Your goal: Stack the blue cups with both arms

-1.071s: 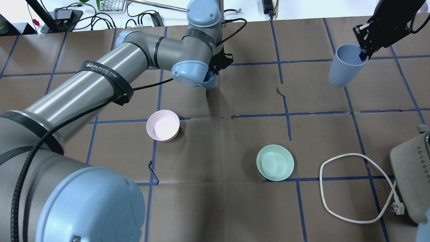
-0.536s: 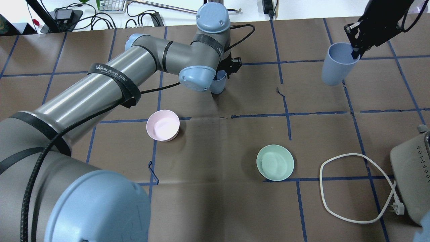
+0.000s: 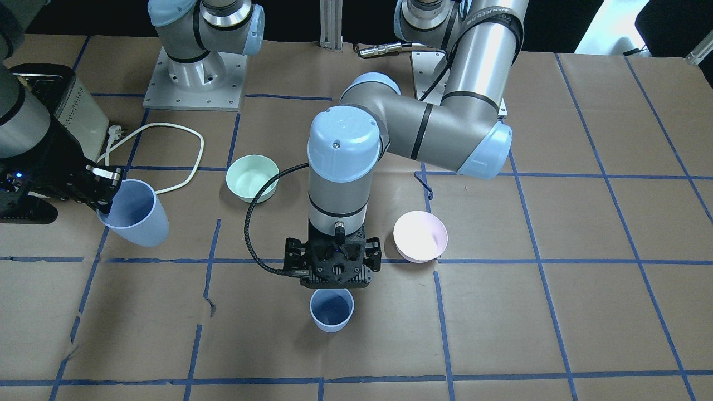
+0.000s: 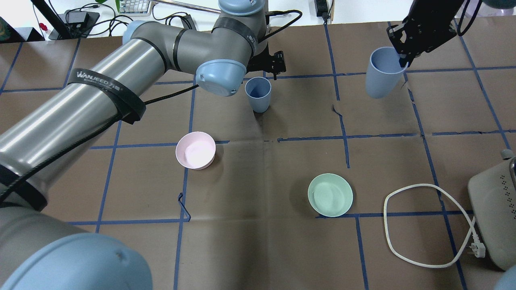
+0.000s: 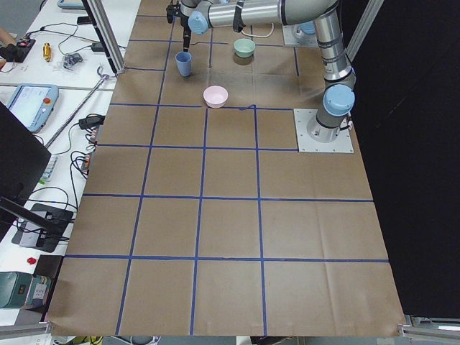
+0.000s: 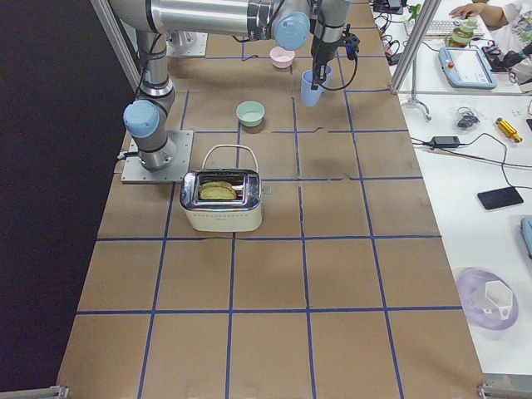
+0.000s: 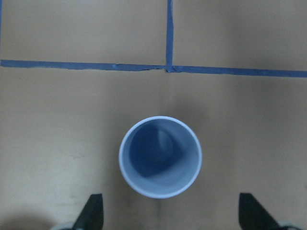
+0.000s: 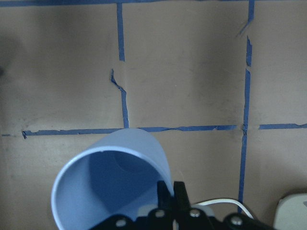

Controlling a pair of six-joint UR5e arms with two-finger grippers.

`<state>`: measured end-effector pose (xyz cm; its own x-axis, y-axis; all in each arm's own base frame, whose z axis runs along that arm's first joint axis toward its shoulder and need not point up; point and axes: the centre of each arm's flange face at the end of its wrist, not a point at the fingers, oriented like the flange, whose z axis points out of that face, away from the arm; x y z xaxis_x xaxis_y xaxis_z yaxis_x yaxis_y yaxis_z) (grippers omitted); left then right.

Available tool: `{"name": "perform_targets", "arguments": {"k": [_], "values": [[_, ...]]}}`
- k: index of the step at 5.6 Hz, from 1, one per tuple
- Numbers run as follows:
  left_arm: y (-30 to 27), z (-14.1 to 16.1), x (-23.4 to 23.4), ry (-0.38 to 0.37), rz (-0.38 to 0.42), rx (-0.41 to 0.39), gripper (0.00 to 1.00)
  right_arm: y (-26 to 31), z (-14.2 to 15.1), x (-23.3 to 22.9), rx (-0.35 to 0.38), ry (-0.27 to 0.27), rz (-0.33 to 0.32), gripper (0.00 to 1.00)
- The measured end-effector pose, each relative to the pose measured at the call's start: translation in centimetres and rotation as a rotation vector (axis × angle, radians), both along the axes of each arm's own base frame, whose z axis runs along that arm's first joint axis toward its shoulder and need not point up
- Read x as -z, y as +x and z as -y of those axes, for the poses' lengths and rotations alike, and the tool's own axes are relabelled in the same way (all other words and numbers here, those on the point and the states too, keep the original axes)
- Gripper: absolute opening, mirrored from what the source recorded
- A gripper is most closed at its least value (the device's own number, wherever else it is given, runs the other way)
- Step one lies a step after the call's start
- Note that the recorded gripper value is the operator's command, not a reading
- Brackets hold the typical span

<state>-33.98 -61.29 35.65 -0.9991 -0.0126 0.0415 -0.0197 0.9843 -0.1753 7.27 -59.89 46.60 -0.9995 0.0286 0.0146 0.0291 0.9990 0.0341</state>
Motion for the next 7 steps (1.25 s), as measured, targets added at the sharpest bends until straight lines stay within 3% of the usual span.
{"name": "perform_targets", "arguments": {"k": [3, 5, 7], "values": [[10.2, -5.7, -10.5, 0.08, 0.044, 0.137, 0.99, 11.2, 1.7, 0.6, 0.103, -0.071, 0.005, 0.1], [17.0, -7.9, -13.8, 0.121, 0.045, 0.066, 0.99, 18.6, 4.0, 1.3, 0.177, -0.097, 0.016, 0.09], [19.1, -8.7, -14.1, 0.169, 0.043, 0.043, 0.99, 23.9, 5.0, 2.6, 0.236, -0.087, 0.064, 0.09]]}}
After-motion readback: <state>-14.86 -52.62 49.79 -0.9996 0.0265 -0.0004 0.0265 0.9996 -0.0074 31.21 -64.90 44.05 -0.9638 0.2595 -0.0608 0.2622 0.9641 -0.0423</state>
